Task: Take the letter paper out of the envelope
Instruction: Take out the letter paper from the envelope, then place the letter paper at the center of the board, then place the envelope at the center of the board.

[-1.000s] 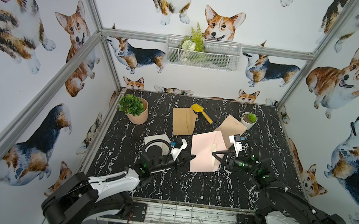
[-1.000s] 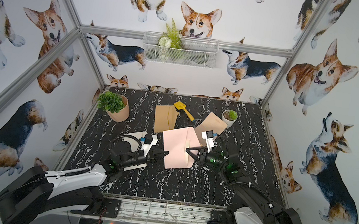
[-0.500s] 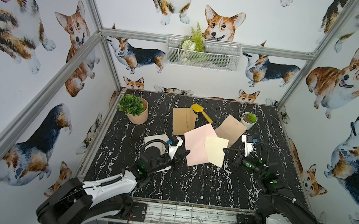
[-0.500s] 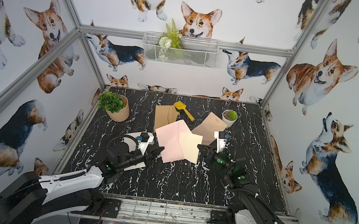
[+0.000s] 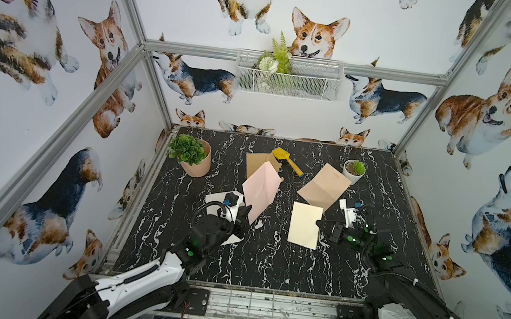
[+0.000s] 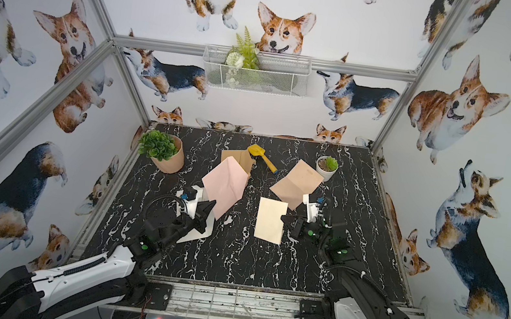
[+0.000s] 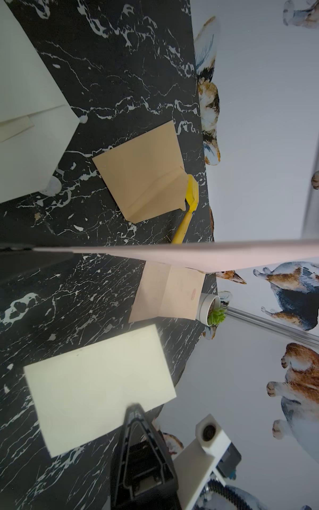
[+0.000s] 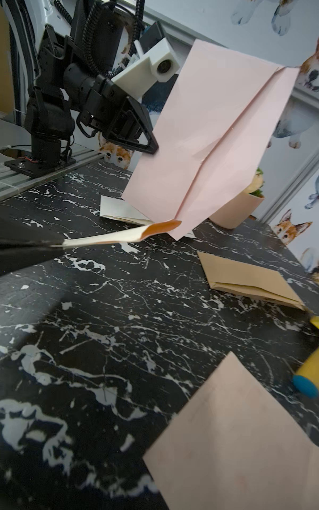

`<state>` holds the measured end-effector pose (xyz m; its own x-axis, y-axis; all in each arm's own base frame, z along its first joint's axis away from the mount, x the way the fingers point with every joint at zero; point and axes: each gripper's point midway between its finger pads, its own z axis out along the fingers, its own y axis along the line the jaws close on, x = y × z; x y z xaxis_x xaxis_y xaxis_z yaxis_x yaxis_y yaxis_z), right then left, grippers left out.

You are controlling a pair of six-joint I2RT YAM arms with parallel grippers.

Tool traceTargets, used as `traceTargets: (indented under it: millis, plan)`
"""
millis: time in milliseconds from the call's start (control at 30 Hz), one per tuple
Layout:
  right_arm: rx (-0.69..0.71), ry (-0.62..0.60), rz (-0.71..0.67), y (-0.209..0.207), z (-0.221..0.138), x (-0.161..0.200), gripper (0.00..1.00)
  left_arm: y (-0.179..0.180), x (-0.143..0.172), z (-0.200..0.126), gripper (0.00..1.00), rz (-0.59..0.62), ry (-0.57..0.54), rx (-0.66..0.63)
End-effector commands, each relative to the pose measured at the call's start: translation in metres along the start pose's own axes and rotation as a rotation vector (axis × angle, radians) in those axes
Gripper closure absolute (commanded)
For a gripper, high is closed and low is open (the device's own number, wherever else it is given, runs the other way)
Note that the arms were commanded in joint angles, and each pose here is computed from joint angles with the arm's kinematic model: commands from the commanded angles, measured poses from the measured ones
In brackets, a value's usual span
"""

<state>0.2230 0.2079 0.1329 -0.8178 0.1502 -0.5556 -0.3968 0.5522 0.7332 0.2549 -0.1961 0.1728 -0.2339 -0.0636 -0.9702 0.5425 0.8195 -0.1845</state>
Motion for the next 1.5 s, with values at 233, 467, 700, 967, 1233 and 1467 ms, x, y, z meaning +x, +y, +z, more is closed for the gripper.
traceTargets:
  millis: [233, 467, 700, 967, 1233, 1467]
  plan:
    - [0.103, 0.126, -0.065, -0.011, 0.03, 0.046, 0.96, -0.001, -0.003, 0.002, 0.97, 0.005, -0.022, 0.007]
    - [0.112, 0.181, -0.048, -0.02, 0.048, 0.05, 0.75, -0.014, -0.009, -0.002, 0.97, 0.018, -0.056, 0.083]
    - [0.148, 0.142, -0.103, -0.014, 0.047, 0.03, 0.51, -0.033, -0.014, -0.003, 0.96, 0.026, -0.076, 0.191]
    - [0.123, 0.041, -0.178, 0.001, 0.038, 0.008, 0.47, -0.053, -0.018, -0.006, 0.95, 0.015, -0.097, 0.309]
    - [0.047, -0.135, -0.261, 0.02, 0.033, -0.02, 0.45, -0.073, -0.018, -0.002, 0.93, -0.008, -0.071, 0.425]
    - [0.013, -0.18, -0.319, 0.037, 0.032, -0.038, 0.44, -0.091, -0.014, 0.003, 0.91, -0.043, -0.035, 0.532]
